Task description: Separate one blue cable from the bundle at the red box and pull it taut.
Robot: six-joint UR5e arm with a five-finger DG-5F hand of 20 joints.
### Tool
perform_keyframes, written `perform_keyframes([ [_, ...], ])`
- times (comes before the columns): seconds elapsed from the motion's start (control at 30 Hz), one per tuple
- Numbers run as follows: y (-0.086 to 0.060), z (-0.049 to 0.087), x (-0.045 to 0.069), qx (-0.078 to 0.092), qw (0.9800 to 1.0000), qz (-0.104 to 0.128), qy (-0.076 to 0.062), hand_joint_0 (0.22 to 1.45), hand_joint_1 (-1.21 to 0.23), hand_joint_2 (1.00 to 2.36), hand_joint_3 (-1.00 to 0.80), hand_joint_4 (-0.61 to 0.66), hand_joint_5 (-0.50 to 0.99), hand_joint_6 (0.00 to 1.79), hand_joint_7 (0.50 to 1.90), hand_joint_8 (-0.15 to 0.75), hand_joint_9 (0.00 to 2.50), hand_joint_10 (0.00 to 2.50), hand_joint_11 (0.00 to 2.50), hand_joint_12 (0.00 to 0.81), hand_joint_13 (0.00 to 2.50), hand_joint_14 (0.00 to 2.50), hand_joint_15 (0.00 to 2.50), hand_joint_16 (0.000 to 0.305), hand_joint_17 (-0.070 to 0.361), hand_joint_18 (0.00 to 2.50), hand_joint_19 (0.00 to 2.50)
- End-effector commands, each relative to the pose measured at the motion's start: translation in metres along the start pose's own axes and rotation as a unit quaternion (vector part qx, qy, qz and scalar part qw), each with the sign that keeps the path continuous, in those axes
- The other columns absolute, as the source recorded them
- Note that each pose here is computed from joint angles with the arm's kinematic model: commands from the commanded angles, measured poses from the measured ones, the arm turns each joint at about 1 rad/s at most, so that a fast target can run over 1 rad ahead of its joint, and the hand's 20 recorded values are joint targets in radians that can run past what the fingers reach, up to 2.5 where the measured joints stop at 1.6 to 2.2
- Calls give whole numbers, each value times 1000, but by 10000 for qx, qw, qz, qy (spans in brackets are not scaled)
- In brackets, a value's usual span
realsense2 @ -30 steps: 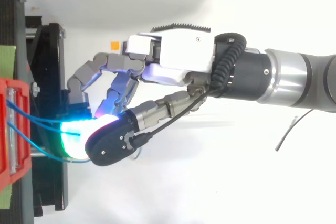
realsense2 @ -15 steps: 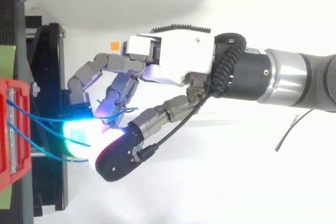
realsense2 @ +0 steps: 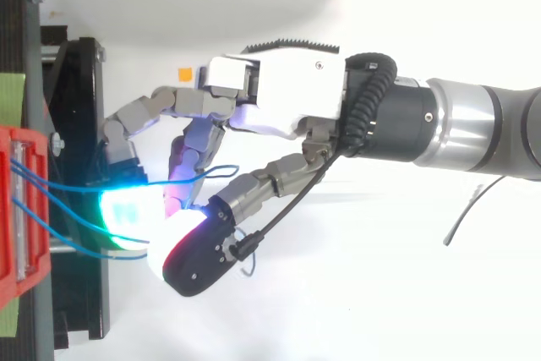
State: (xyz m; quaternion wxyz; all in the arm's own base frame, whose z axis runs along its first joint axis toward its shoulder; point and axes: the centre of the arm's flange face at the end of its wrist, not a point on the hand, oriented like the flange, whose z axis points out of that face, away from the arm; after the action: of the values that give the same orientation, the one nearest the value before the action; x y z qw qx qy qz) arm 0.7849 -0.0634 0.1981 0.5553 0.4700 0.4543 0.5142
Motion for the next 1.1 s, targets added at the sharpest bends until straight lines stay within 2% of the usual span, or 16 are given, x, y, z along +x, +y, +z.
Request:
perform_keyframes([
  [0.0,-1,0,0,4,10000,-2,0,471,-789,1000,-500,-43,37,573,1455,232,1311,18,844,341,1295,29,1051,36,80,858,820],
  [0.03,0,0,1,4,10000,7,8,477,-850,1000,-500,-38,18,623,1374,231,1269,19,896,340,1284,29,1050,35,79,848,817],
  [0.07,-1,0,0,4,10000,6,0,491,-942,1000,-500,-29,-39,778,1171,263,1210,19,1024,343,1250,30,1078,32,73,812,825],
  [0.13,-1,0,0,4,10000,6,0,515,-1004,1000,-500,31,-83,857,1186,292,1169,18,1169,334,1240,30,1089,30,67,806,828],
  [0.23,-1,0,0,4,10000,6,0,549,-1043,1000,-500,46,-110,893,1135,288,1135,17,1236,326,1233,31,1100,28,62,803,829],
  [0.53,-1,0,0,-4,10000,7,0,577,-1081,1000,-500,69,-181,943,941,282,1031,10,1264,325,1207,29,1096,29,64,824,817],
  [0.63,0,0,0,-4,10000,7,0,520,-1000,1000,-500,92,-185,945,878,306,1066,7,1289,338,1221,26,1091,31,70,845,819],
  [0.67,0,0,0,-4,10000,7,0,492,-896,1000,-500,100,-173,931,892,317,1103,6,1298,345,1242,28,1097,33,74,863,811],
  [0.77,1,1,0,-11,10000,9,-1,467,-714,1000,-500,98,-150,905,910,328,1151,6,1294,352,1265,26,1096,34,77,872,813],
  [0.9,2,2,0,-26,10000,11,-1,465,-680,1000,-500,91,-150,900,929,327,1162,7,1314,358,1268,25,1093,34,77,863,807],
  [1.03,2,2,0,-26,10000,11,-1,465,-709,1000,-500,103,-163,906,923,318,1140,5,1355,358,1263,25,1101,34,77,851,815],
  [1.07,1,1,0,-19,10000,10,-1,466,-721,1000,-500,110,-168,911,910,313,1139,2,1445,354,1265,25,1106,34,77,851,808],
])
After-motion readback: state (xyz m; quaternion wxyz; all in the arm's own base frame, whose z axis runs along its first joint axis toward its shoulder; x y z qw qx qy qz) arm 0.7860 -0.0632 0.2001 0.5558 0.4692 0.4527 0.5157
